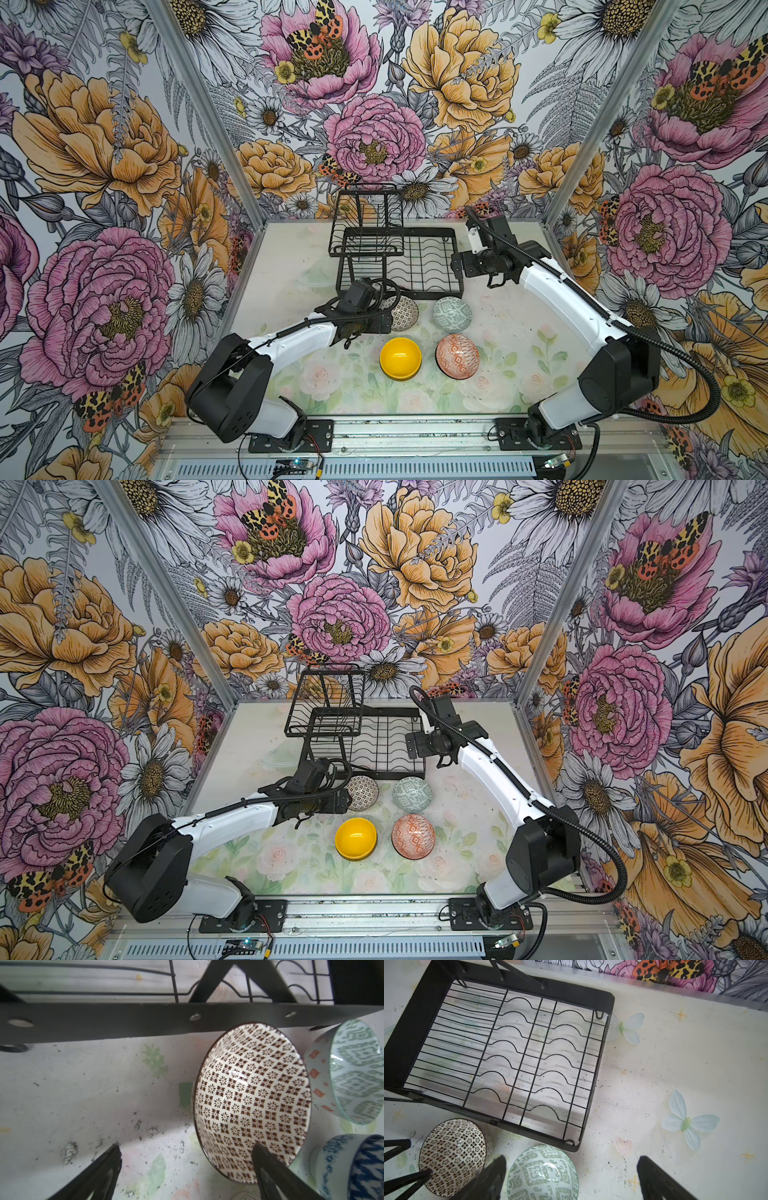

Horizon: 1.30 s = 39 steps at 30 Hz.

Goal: Load the bowls into the dish rack
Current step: 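Move the left gripper to the brown-patterned bowl while the right arm rises toward the rack, then grip the brown-patterned bowl rim with the left gripper while the right gripper approaches it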

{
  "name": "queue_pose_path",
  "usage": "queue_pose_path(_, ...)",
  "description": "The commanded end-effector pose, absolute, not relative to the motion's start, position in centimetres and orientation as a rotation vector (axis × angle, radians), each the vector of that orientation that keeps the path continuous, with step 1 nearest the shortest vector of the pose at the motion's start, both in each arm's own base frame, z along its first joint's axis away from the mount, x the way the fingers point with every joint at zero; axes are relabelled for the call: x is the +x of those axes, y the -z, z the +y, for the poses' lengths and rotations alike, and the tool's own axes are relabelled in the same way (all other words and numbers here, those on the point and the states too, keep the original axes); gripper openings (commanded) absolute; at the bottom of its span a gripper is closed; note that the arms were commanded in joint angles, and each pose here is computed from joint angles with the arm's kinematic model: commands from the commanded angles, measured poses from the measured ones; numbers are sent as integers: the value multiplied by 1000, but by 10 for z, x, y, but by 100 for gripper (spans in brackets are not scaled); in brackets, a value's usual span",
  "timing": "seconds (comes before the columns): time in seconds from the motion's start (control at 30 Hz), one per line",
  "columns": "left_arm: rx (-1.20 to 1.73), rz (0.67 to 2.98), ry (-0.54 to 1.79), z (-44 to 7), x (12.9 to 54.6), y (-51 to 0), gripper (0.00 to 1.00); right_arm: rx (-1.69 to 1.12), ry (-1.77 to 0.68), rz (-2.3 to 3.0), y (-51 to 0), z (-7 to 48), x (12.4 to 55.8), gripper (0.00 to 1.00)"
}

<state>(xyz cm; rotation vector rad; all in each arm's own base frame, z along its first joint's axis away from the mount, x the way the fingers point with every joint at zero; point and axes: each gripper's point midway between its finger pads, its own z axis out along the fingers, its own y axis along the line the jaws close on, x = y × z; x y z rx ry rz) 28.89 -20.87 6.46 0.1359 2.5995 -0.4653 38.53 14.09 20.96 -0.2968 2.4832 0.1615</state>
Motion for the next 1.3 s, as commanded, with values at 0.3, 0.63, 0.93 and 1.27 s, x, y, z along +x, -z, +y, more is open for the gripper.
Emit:
queue_pose_path(0.3,91,2552,419,-224,320,-67,71,-325,-129,2461,-211,143,392,99)
queue_pose_path(0.63,93,2572,407,-227,325,-58,51,-343,-119,2465,-206,143,392,99)
queue_pose_path(0.93,75,2572,389,-221,328,-59,36,-344,-110,2465,-205,142,390,99)
queue_pose_path(1.27,55,2558,360,-206,333,-70,21,-343,-100,2463,-206,140,390,99)
